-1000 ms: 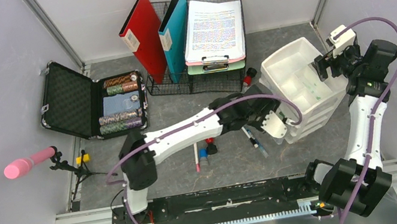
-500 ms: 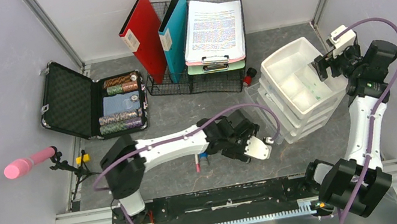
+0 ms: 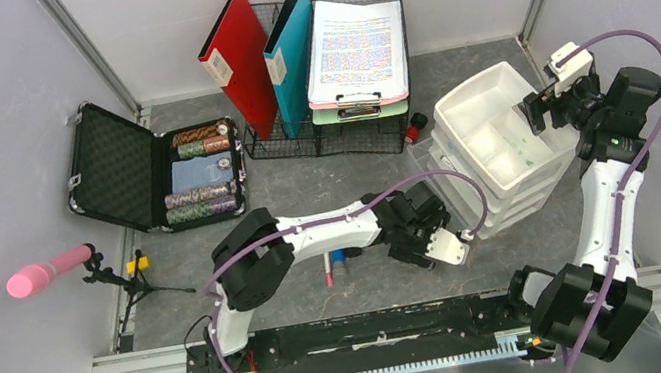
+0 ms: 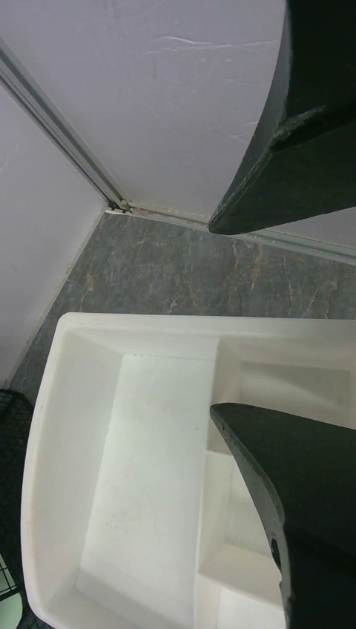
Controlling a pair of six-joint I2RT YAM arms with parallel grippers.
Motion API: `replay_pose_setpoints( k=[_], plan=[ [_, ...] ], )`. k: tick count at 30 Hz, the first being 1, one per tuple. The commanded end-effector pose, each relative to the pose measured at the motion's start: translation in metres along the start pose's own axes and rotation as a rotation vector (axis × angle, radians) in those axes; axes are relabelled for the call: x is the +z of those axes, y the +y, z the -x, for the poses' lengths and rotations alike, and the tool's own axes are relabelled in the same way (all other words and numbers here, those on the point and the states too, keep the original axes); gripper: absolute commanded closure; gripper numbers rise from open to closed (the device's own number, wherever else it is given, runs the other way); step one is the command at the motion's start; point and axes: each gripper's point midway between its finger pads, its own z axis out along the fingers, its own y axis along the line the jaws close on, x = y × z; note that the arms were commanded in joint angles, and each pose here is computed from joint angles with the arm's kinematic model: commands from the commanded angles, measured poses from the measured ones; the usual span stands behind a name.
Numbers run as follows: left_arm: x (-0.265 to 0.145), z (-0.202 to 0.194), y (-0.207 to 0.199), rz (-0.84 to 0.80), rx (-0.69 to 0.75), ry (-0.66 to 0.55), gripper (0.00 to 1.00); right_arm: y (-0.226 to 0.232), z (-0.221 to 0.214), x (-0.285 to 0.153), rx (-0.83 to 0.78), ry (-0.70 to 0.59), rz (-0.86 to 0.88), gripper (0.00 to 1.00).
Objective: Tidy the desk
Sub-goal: Pick up the stationery from the center of the board.
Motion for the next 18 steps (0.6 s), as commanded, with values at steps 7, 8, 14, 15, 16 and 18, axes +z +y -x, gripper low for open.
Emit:
replay_pose_setpoints(
  k=[7, 8, 14, 15, 16, 18],
  plan=[
    [0.006, 0.007, -0.016, -0.223, 0.217, -0.01, 0.21, 0.063, -0.09, 0.004, 0.223, 0.242, 0.185, 0.1],
    [0.007, 0.007, -0.016, -0.234, 0.237, -0.01, 0.21, 0.063, -0.09, 0.004, 0.223, 0.242, 0.185, 0.1],
    [0.017, 0.005, -0.009, -0.242, 0.297, 0.009, 0.22, 0.063, -0.092, 0.004, 0.224, 0.246, 0.187, 0.09],
    [0.019, 0.005, -0.008, -0.24, 0.304, 0.012, 0.22, 0.063, -0.092, 0.005, 0.226, 0.248, 0.188, 0.09],
    [0.019, 0.005, -0.006, -0.236, 0.309, 0.015, 0.22, 0.063, -0.093, 0.005, 0.226, 0.249, 0.189, 0.09],
    [0.02, 0.005, -0.006, -0.237, 0.317, 0.017, 0.23, 0.064, -0.094, 0.005, 0.229, 0.251, 0.191, 0.09]
  ],
)
